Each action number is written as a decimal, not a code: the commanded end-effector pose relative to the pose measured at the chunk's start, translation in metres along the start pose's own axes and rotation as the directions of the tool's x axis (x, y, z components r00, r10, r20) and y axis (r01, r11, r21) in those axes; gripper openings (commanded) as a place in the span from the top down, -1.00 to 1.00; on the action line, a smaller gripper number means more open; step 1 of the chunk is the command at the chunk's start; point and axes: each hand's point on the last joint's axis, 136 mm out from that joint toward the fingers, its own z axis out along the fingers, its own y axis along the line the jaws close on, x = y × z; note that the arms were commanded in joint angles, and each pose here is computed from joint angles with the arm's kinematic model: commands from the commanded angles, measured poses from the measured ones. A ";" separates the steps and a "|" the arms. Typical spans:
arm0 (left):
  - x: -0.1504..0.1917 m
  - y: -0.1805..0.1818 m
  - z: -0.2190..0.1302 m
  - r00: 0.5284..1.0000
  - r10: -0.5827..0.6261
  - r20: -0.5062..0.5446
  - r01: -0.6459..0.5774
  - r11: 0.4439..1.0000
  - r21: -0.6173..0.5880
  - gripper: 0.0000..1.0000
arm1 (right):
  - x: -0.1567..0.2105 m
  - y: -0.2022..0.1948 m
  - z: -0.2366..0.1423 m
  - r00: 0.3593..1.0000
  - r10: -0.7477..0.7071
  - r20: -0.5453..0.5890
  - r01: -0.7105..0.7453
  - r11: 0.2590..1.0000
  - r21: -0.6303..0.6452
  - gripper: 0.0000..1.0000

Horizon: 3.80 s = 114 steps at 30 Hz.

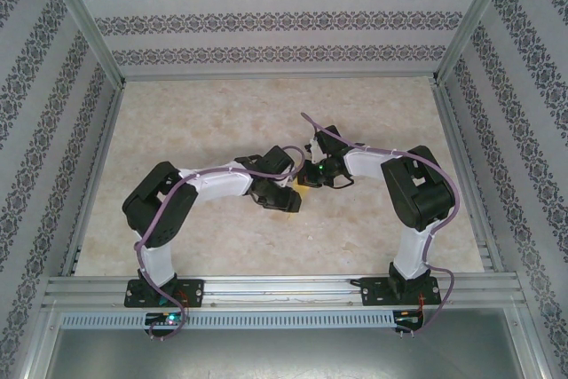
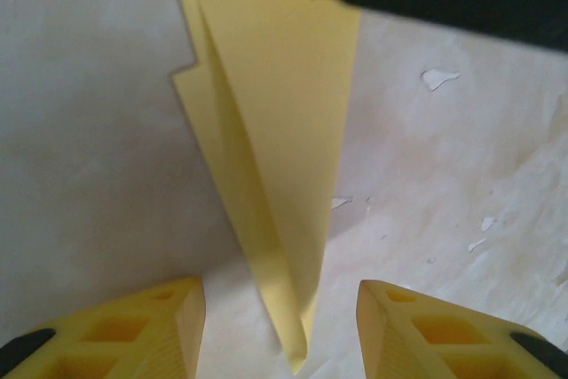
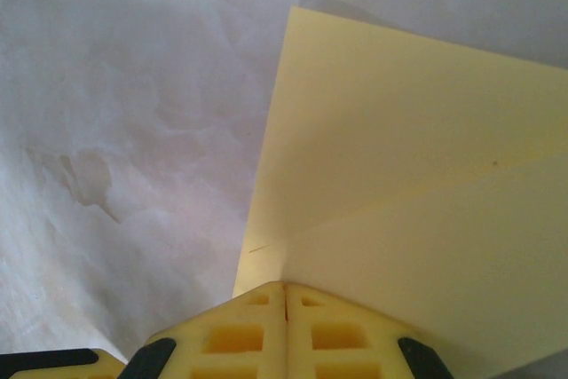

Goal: Fold a paper plane with a square sheet of paper (fold left side to right side)

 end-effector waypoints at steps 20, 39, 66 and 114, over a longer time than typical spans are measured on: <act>0.014 0.011 0.026 0.997 0.048 -0.068 -0.055 0.993 -0.108 0.27 | 0.044 -0.068 0.008 0.990 0.096 -0.100 -0.065 0.959 0.274 1.00; 0.027 0.035 0.039 0.999 -0.009 -0.050 0.002 0.990 -0.140 0.42 | 0.043 -0.068 0.006 0.991 0.099 -0.093 -0.070 0.959 0.275 1.00; 0.030 0.034 0.042 0.998 -0.046 -0.052 0.042 0.997 -0.068 0.63 | 0.040 -0.070 0.008 0.990 0.103 -0.094 -0.074 0.959 0.274 1.00; -0.002 -0.026 0.013 0.996 -0.047 0.078 0.021 0.953 0.302 0.91 | 0.047 -0.077 0.012 0.986 0.123 -0.113 -0.089 0.960 0.265 1.00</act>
